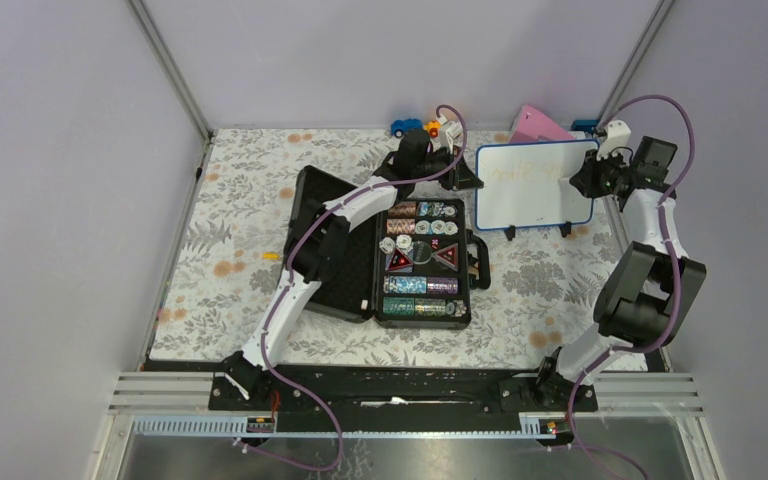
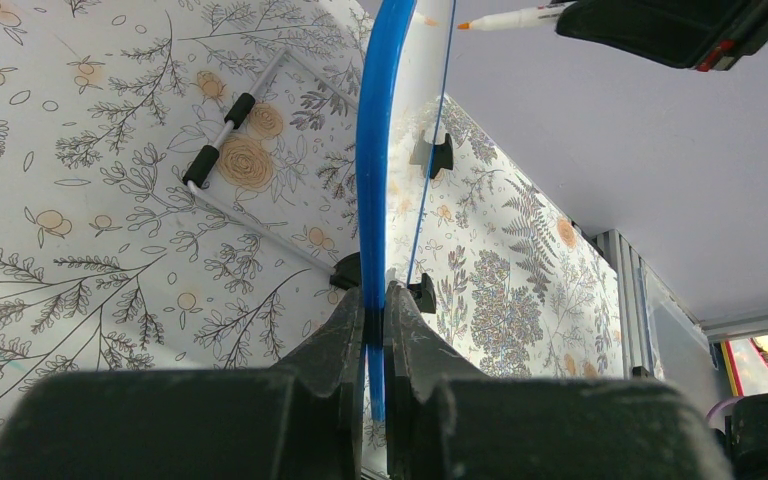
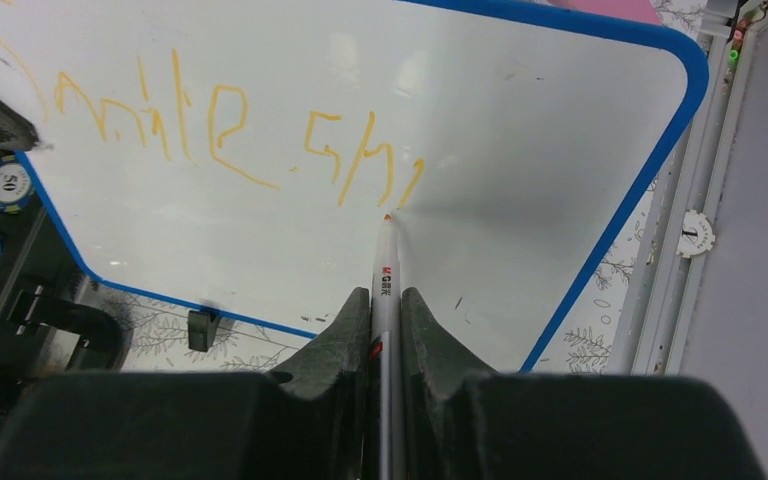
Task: Write a sentence on the whiteboard
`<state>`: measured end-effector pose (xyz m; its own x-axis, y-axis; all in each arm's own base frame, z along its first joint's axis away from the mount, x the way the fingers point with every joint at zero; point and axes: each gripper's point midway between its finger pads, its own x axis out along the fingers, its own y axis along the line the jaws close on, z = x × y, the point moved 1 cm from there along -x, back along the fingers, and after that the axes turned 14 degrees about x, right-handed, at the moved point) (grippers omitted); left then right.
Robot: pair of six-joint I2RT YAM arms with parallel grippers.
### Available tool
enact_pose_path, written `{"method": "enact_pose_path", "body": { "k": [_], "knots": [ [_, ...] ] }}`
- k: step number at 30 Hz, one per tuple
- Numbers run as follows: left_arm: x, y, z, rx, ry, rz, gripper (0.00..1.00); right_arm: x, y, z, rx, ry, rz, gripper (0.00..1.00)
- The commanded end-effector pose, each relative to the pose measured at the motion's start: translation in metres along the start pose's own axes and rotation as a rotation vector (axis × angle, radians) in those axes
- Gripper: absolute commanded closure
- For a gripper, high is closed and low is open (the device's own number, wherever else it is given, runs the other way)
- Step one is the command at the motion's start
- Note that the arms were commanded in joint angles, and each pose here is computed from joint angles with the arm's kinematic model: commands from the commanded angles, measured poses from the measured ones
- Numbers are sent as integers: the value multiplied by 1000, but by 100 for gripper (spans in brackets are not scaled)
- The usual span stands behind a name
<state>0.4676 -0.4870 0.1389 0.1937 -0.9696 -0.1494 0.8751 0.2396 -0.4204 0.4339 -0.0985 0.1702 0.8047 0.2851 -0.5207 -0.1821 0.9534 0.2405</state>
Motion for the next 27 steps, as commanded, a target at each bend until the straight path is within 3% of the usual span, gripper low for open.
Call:
{"method": "enact_pose_path", "body": {
  "k": [1,6,27],
  "knots": [
    [5,6,-2,36,-14,14,100,-36,30,48,-68,-102,46,100],
    [6,7,-2,31,-17,15,100,-49,34,51,-84,-103,19,100],
    [7,4,-4,25,-13,5,100,-17,6,63,-40,-132,-16,100]
  ]
}}
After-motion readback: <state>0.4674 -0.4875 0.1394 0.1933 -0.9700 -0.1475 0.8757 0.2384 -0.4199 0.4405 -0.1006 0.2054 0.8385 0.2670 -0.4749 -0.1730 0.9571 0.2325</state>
